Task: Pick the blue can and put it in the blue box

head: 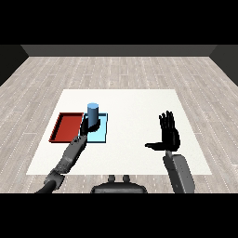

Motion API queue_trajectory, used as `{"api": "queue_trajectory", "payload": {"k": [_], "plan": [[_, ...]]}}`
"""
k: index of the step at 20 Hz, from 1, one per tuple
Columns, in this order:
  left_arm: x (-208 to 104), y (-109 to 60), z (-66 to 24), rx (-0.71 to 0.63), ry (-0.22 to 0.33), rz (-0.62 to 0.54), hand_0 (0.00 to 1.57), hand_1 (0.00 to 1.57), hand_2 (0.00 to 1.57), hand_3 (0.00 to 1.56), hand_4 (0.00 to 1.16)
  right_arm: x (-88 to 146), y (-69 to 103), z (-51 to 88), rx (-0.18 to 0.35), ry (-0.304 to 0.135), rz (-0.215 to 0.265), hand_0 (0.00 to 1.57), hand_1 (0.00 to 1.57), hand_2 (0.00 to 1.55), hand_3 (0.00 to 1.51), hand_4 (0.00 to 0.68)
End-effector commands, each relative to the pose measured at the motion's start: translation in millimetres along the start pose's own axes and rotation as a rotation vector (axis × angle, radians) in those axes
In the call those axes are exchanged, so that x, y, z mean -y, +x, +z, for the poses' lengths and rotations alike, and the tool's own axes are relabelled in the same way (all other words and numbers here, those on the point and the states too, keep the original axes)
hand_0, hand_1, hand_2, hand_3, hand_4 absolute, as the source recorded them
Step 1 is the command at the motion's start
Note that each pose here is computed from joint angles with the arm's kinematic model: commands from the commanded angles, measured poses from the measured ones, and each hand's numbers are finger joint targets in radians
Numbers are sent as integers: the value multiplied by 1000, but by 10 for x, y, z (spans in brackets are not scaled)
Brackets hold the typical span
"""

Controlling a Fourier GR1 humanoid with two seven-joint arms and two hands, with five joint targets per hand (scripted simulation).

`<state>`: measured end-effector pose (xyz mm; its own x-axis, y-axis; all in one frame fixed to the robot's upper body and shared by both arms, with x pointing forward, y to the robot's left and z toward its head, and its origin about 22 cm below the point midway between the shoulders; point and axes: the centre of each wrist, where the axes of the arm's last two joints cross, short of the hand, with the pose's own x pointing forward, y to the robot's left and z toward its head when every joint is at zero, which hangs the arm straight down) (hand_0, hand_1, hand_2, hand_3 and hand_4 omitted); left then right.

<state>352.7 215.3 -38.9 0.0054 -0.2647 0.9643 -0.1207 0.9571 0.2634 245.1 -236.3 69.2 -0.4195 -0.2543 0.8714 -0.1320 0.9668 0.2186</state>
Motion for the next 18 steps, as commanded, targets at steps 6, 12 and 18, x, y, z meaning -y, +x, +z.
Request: {"api": "queue_trajectory", "payload": {"k": [6, 12, 18], "plan": [[-700, -264, -247, -239, 100, -126, 1571, 1571, 1571, 1499, 1062, 102, -70, -33, -6, -66, 31, 0, 0, 0, 0, 0], [-268, -286, -262, -400, 119, -252, 1571, 1571, 1536, 1413, 966, 127, -276, -65, -61, -90, 11, 0, 0, 0, 0, 0], [-259, -496, -102, -518, 52, -383, 1384, 1384, 1298, 1003, 875, 255, -370, -111, -87, -101, 13, 0, 0, 0, 0, 0]]}}
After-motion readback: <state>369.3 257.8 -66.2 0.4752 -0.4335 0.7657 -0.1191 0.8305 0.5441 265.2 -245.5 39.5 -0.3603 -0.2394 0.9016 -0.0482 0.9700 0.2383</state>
